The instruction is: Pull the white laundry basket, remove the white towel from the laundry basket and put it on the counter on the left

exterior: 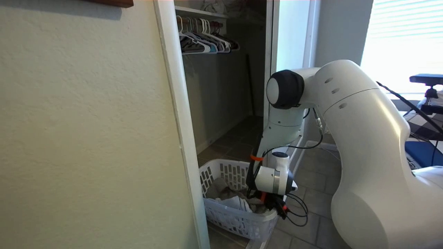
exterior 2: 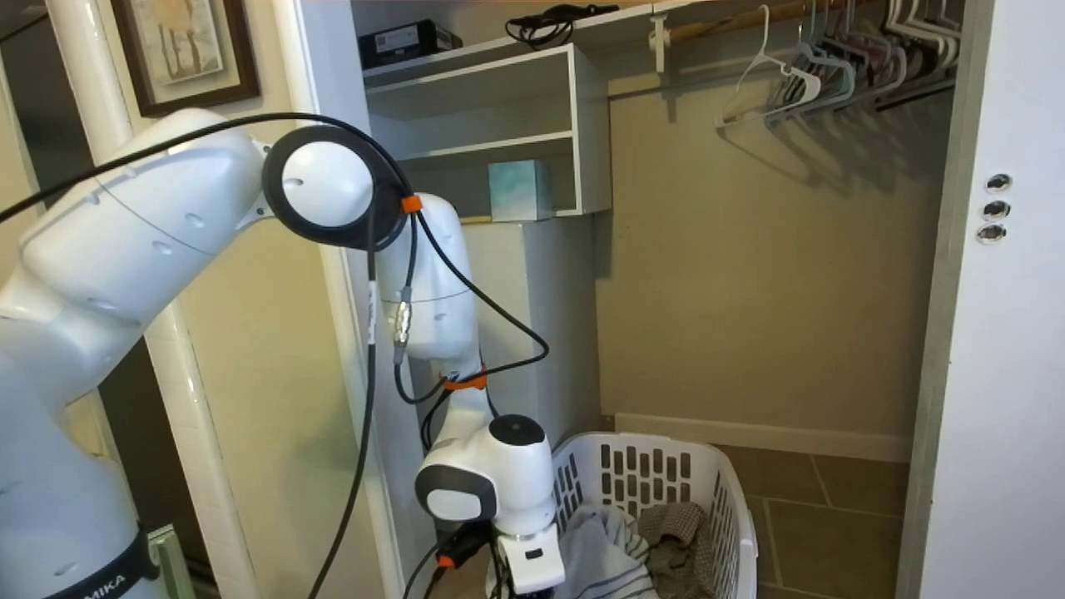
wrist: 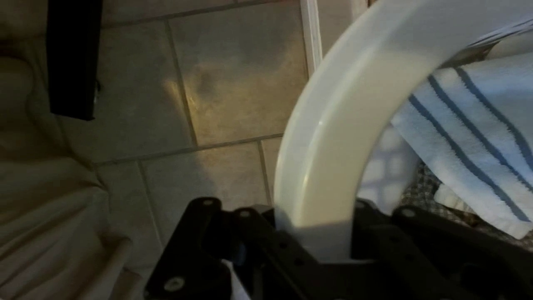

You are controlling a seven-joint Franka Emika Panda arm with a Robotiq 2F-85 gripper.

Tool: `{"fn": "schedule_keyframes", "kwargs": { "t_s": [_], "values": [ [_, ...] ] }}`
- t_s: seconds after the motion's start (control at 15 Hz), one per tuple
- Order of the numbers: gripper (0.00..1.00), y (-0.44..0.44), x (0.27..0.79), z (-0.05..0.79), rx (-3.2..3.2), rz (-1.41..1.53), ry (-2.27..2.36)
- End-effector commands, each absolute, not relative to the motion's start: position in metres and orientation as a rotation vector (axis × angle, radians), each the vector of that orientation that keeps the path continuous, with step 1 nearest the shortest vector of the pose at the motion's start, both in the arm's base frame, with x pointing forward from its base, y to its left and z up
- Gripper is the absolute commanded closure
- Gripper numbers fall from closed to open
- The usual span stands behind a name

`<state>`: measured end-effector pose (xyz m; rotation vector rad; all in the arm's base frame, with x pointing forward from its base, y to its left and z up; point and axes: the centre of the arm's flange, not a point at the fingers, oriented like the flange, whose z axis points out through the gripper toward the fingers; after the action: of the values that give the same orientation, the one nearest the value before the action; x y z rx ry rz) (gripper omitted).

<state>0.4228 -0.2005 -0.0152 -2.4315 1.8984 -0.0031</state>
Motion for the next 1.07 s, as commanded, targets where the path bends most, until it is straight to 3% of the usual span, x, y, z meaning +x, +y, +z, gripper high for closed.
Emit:
{"fn": "schedule_keyframes", "kwargs": {
  "t_s": [0.0,0.87,0.93,1.0],
  "values": [
    [0.99,-0.2,0.396,-0.012,-2.389,-0.123,1.937],
    [0.99,-0.208,0.408,-0.035,-2.172,-0.368,1.944],
    [0.79,-0.208,0.407,-0.036,-2.177,-0.328,1.946],
    [0.7,-0.208,0.405,-0.037,-2.188,-0.301,1.943]
  ]
}}
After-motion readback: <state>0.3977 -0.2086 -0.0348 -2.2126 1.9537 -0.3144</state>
